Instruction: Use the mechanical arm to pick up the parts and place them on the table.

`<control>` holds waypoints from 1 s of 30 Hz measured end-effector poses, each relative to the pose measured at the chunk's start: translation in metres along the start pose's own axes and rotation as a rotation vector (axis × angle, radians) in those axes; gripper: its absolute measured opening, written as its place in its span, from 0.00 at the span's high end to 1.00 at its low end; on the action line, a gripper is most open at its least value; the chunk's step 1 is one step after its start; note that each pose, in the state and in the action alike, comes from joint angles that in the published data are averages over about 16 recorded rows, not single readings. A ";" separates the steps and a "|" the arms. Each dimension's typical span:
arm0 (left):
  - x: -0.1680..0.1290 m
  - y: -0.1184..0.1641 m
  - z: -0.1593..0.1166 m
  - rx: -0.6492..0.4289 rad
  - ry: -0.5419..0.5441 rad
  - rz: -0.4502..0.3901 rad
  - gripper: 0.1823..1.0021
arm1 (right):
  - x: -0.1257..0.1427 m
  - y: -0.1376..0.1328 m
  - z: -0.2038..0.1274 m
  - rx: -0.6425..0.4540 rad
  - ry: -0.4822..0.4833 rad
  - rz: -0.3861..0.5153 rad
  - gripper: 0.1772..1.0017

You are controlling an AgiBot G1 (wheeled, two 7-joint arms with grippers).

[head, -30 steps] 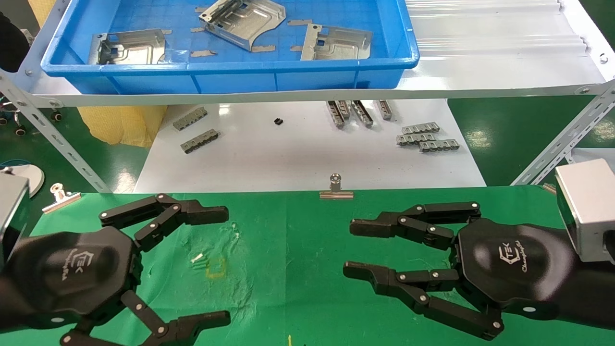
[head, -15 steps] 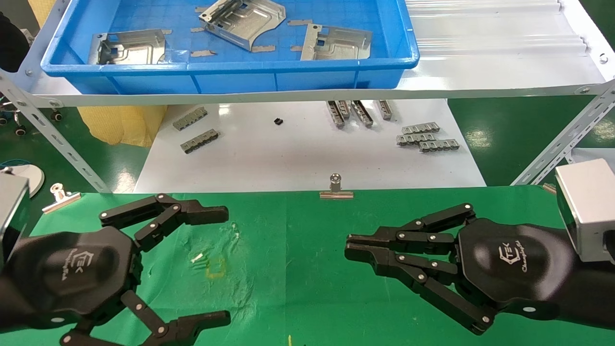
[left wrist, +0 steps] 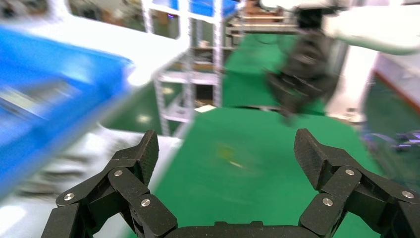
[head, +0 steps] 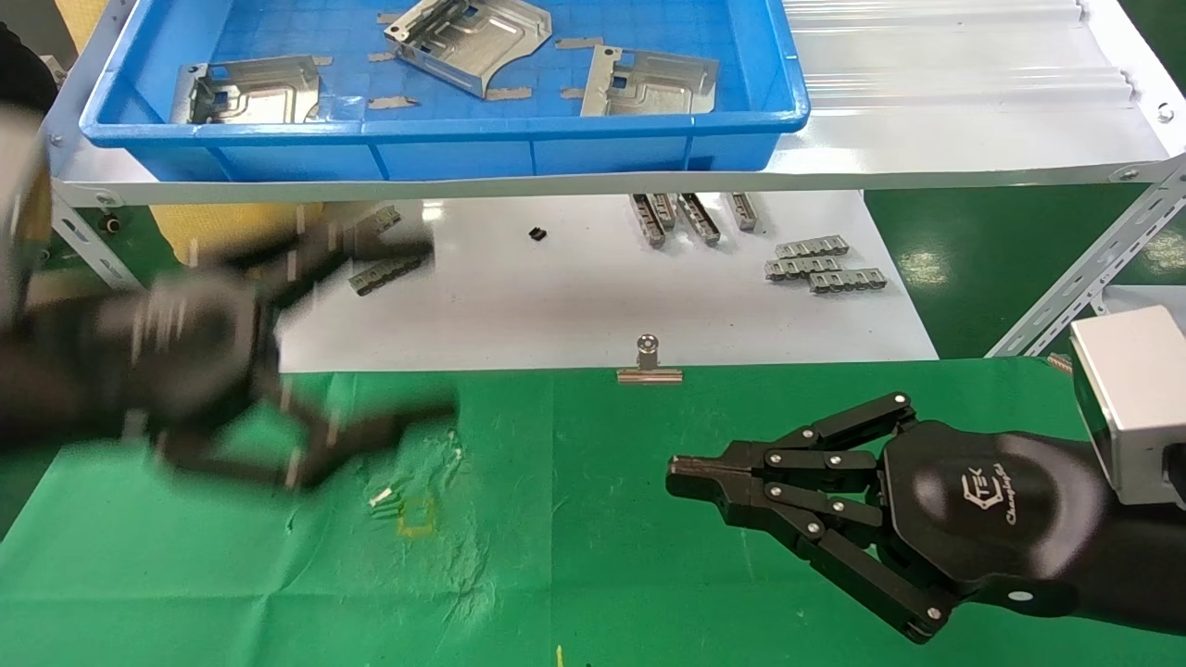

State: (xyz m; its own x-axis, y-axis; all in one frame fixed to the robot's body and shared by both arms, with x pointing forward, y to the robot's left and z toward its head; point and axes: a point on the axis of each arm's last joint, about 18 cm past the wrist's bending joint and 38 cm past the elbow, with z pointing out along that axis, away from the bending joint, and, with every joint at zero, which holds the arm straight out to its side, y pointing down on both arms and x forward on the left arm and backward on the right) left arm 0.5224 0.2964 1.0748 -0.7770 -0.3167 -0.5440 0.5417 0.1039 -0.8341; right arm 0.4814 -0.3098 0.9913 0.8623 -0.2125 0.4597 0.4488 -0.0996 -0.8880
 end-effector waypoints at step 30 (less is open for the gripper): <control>-0.217 -0.012 0.130 -0.233 -0.743 -0.071 0.03 | 0.000 0.000 0.000 0.000 0.000 0.000 0.95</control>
State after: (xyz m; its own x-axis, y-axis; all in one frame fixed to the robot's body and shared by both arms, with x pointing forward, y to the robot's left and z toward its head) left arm 0.7261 0.2413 1.2149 -0.3444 -0.8695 -0.3540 0.3541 0.2290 -0.9068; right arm 0.4814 -0.3098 0.9913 0.8623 -0.2125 0.4597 0.4488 -0.0996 -0.8880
